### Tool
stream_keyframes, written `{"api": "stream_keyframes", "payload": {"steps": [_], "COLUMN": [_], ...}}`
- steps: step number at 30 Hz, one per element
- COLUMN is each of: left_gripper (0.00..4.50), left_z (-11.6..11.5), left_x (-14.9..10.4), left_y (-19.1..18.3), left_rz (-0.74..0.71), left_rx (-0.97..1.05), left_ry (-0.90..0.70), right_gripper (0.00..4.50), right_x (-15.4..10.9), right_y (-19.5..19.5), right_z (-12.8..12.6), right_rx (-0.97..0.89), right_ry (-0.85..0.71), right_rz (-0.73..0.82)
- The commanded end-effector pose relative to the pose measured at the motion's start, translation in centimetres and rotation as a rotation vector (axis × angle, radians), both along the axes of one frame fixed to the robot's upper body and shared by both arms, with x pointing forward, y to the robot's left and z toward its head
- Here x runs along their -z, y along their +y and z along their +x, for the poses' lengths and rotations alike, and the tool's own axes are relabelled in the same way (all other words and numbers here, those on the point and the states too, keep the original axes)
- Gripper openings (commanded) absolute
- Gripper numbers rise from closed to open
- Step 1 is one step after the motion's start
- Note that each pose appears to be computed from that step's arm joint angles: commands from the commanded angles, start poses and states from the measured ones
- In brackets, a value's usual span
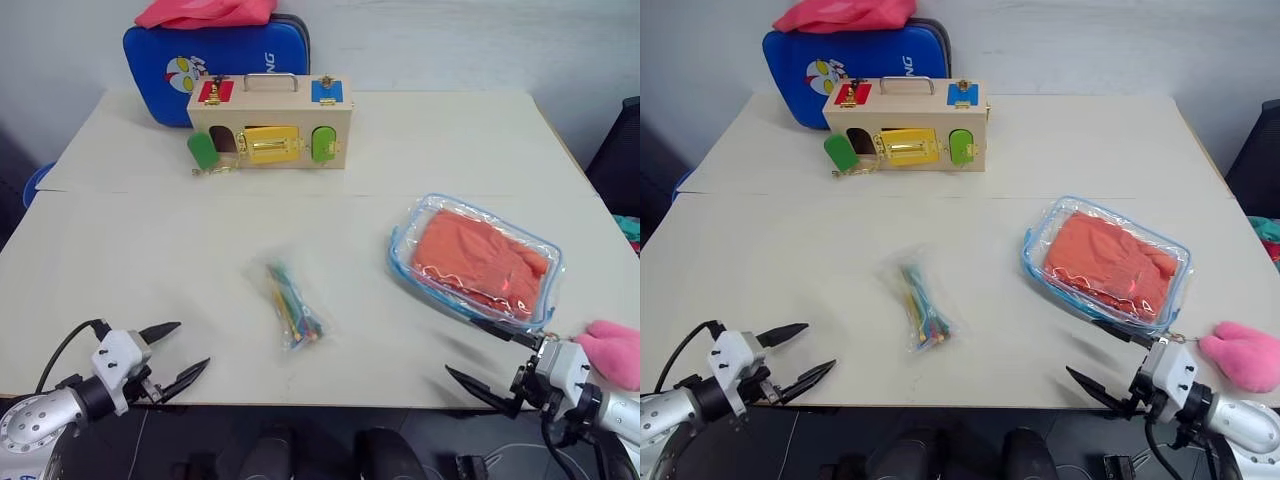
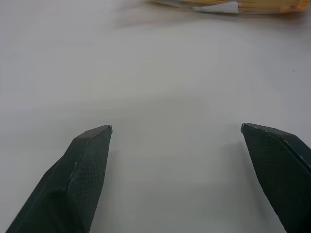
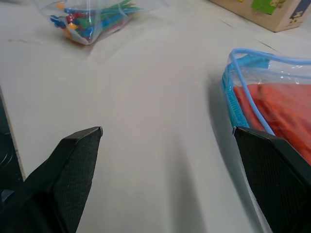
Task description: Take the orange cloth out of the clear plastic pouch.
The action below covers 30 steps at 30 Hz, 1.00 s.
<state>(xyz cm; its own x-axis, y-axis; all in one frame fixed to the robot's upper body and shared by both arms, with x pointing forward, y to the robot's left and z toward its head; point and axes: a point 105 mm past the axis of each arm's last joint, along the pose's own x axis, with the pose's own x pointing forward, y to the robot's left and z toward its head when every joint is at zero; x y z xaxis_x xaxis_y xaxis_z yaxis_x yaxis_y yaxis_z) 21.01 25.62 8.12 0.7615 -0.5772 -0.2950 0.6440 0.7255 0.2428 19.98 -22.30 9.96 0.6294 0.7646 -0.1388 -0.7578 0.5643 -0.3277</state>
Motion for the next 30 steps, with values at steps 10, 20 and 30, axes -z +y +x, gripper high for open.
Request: {"api": "stream_keyframes", "payload": {"steps": [10, 20, 30], "left_gripper": [4.47, 4.47, 4.47], "left_z": [0.2, 1.8, 4.8], "left_x": [-1.7, -3.3, -3.7], "left_y": [1.0, -2.0, -12.6], "left_rz": [-0.100, -0.201, -0.444], "left_rx": [0.020, 0.105, 0.067], "left_ry": [0.020, 0.115, 0.551], "right_gripper": [4.50, 4.50, 4.50], "right_x": [-0.7, -4.4, -6.1], "right_y": [1.6, 3.7, 4.4], "right_z": [-0.1, -0.4, 0.0], "right_rx": [-0.026, -0.113, -0.115], "right_ry": [-0.061, -0.204, -0.304], "right_rz": [0.041, 0.191, 0.204]}}
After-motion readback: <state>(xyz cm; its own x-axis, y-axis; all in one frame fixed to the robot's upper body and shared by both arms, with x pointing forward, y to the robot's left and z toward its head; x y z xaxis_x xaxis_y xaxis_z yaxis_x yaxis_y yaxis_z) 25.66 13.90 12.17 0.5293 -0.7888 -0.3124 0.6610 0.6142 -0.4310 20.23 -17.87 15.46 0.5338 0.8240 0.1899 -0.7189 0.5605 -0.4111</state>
